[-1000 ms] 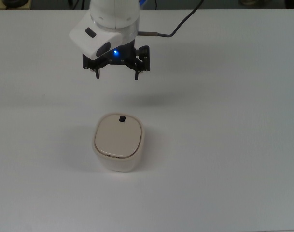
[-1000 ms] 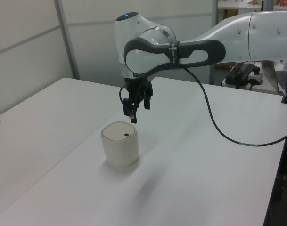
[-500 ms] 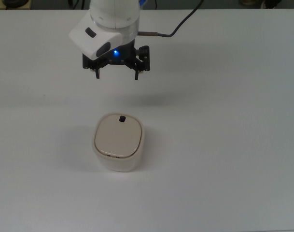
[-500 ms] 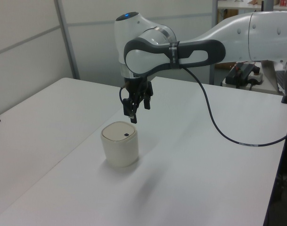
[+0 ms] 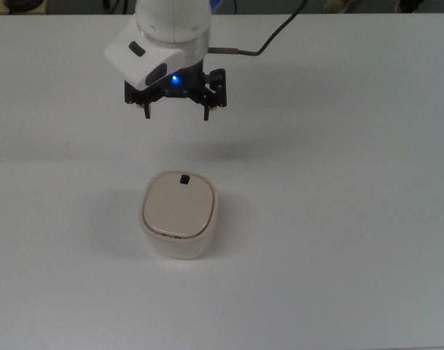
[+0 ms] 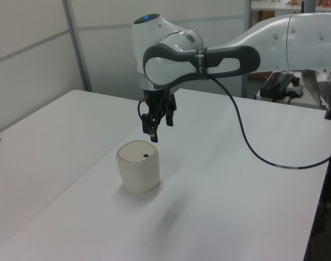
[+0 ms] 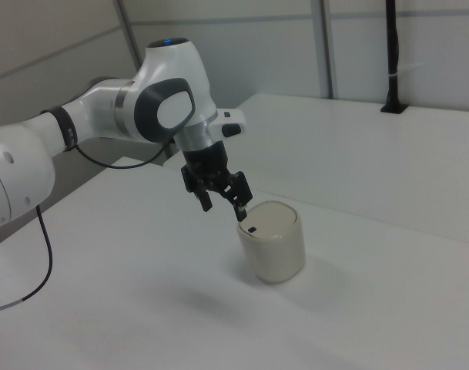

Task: Close the trash can

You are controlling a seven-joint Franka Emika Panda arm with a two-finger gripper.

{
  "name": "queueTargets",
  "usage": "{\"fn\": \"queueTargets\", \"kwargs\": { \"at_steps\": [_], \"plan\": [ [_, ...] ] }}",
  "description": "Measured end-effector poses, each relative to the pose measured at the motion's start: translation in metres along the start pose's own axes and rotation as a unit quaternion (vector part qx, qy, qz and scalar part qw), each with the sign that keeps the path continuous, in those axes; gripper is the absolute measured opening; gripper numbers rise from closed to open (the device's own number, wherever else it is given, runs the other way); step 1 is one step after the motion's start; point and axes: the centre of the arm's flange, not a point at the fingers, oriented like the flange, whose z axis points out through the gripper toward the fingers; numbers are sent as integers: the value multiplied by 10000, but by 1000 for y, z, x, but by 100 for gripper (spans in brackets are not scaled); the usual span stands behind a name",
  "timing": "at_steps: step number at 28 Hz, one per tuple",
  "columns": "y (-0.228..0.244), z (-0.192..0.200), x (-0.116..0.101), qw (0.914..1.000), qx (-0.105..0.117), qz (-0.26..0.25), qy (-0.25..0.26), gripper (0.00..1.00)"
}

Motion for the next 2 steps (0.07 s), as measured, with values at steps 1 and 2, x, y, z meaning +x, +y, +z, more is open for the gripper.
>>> {"fn": "queueTargets", "kwargs": {
  "at_steps": [1,2],
  "plan": [
    [0,0,0,10000,0,0,0,100],
    [0,0,0,10000,0,0,0,100]
  ]
}}
